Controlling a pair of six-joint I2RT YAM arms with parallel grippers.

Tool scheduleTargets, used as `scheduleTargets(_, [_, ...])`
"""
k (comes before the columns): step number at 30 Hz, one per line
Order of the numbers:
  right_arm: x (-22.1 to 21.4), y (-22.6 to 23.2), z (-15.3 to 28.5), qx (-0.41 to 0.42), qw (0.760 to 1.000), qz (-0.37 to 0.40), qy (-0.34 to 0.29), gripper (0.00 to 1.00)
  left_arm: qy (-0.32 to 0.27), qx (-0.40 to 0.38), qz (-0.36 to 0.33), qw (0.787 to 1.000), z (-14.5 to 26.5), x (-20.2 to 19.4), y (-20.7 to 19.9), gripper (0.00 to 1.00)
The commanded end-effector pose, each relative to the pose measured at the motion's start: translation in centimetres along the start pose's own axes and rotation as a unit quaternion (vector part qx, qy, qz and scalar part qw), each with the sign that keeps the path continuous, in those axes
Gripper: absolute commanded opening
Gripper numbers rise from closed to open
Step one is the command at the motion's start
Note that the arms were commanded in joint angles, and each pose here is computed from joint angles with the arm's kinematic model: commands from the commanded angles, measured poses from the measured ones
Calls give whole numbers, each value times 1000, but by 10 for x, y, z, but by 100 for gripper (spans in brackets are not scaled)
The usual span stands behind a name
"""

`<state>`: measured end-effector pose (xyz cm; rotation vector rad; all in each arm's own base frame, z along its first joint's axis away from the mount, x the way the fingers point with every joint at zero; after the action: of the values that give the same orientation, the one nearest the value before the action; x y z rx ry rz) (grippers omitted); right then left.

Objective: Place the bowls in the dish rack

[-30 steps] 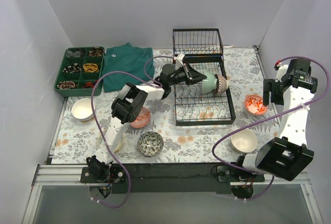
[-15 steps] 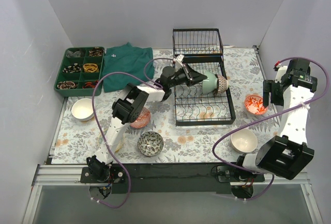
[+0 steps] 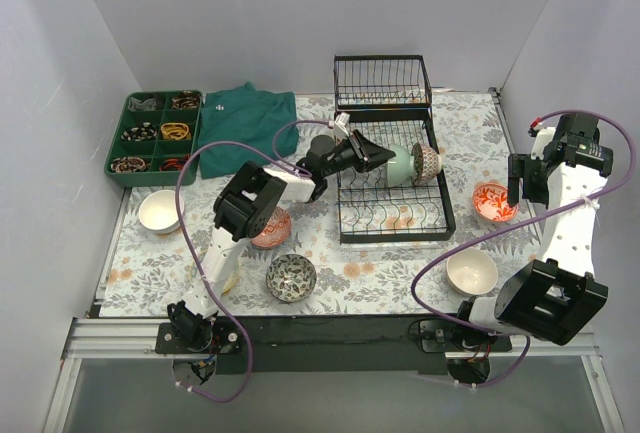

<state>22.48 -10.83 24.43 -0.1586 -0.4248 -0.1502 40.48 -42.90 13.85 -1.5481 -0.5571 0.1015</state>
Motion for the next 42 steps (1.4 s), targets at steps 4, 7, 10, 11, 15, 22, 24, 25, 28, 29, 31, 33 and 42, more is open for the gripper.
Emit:
scheduleTargets(4, [5, 3, 6, 11, 1000, -5, -21, 80, -16, 10, 168, 986, 2, 9, -38, 36])
scheduleTargets(7, [5, 4, 5, 14, 1000, -7, -23, 80, -12, 5, 142, 990, 5, 10, -46, 41])
scheduleTargets(10, [7, 5, 5, 18, 999, -7, -29, 80, -13, 4, 117, 993, 10, 14, -60, 47])
scheduleTargets(11, [7, 5, 4, 19, 999, -7, -30, 80, -14, 3, 110, 994, 12, 16, -64, 48])
scheduleTargets(15, [5, 9, 1, 29, 999, -12, -40, 80, -20, 9, 73, 997, 14, 21, -76, 54])
scheduleTargets(22, [2, 17, -3, 53, 997, -16, -57, 81, -13, 28, 15, 999, 34, 29, -87, 57])
scheduleTargets(24, [4, 18, 0, 57, 996, -14, -65, 81, -9, 37, -18, 999, 56, 38, -87, 57])
scheduleTargets(25, [7, 18, 2, 58, 996, -14, -71, 81, 3, 46, -27, 999, 71, 46, -83, 57])
scheduleTargets(28, [16, 20, 10, 70, 994, -11, -87, 81, 64, 52, -125, 989, 115, 55, -88, 56])
scheduleTargets(29, [18, 21, 12, 79, 993, -10, -92, 81, 75, 56, -160, 983, 126, 58, -102, 56])
scheduleTargets(31, [25, 23, 16, 91, 990, 2, -104, 81, 130, 109, -283, 944, 152, 59, -97, 56])
scheduleTargets(33, [29, 28, 18, 113, 987, 11, -111, 82, 176, 155, -402, 885, 185, 53, -105, 56])
scheduleTargets(42, [41, 42, 29, 174, 970, 43, -166, 83, 260, 437, -478, 716, 303, 68, -99, 57])
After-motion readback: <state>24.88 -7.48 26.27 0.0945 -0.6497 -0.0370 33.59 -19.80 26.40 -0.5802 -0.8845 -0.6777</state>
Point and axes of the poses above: each gripper's point midway between its finger pads, its own z axis back along the fingers, its own y axis along the line the jaws close on, x = y × z, the point moved 5 cm from there along z, back along the fingers, and after that the axes turned 3 degrees about -z, right-handed, at the moved point
